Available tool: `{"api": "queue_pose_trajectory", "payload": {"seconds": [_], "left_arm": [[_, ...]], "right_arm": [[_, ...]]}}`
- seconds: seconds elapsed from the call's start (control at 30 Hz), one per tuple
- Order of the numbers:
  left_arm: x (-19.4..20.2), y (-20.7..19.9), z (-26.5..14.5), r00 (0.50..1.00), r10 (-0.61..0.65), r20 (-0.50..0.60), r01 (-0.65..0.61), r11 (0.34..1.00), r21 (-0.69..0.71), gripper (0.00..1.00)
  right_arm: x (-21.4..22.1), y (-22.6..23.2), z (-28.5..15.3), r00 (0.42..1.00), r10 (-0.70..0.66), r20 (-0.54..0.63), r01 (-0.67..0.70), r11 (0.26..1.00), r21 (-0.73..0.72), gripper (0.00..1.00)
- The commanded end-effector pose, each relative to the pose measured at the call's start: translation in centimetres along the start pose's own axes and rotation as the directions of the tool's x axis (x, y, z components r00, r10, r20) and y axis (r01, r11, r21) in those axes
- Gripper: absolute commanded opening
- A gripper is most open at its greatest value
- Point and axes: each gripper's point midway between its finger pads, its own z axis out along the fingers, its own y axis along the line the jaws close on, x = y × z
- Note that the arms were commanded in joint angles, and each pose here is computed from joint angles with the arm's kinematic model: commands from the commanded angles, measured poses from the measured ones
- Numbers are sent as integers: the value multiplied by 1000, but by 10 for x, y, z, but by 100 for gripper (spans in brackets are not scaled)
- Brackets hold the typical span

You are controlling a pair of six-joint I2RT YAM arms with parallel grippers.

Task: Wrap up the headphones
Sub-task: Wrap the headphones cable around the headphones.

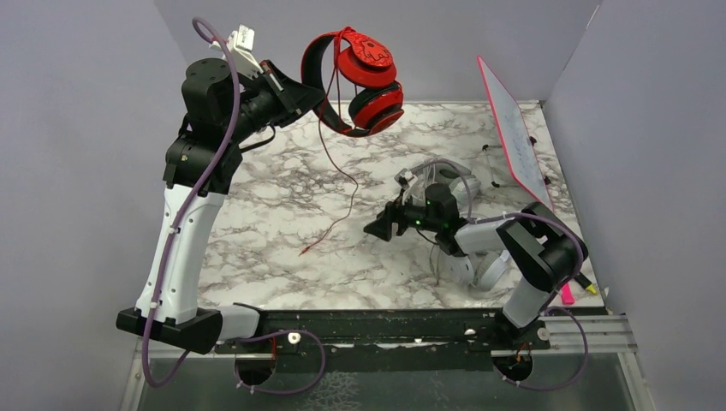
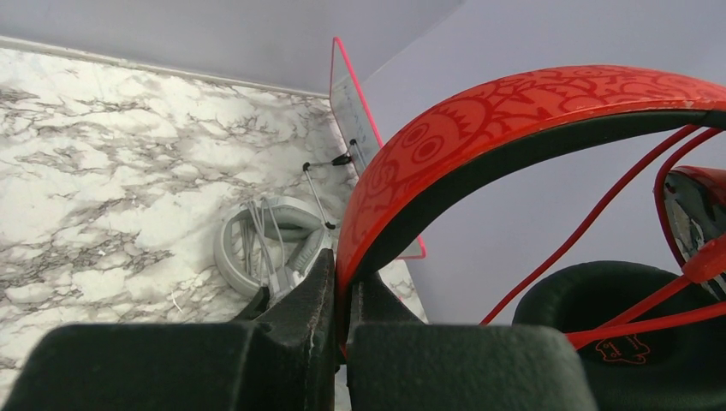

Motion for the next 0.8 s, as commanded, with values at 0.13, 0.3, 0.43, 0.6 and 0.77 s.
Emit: {"api": "queue_pose_trajectory", "payload": {"seconds": [0.13,0.3,0.43,0.6,0.77], "left_arm": [[-18,-29,-15,997,11,71,-16,997,74,0],[-18,-28,-15,997,9,72,-14,997,71,0],[-17,-28,-14,998,6,68,-11,997,73,0],[-18,-31,-16,997,11,72,-16,997,81,0],[-18,-33,-18,998,6,69,-12,996,90,0]], "right_arm": [[-5,26,-3,987,-124,99,136,982,-134,78],[-21,43,16,964,-16,266,61,985,-159,77],[-27,46,30,932,36,360,22,988,-156,89],[-37,33,42,915,58,400,-22,995,-95,83],[-38,30,48,908,37,418,4,995,-96,42]]}}
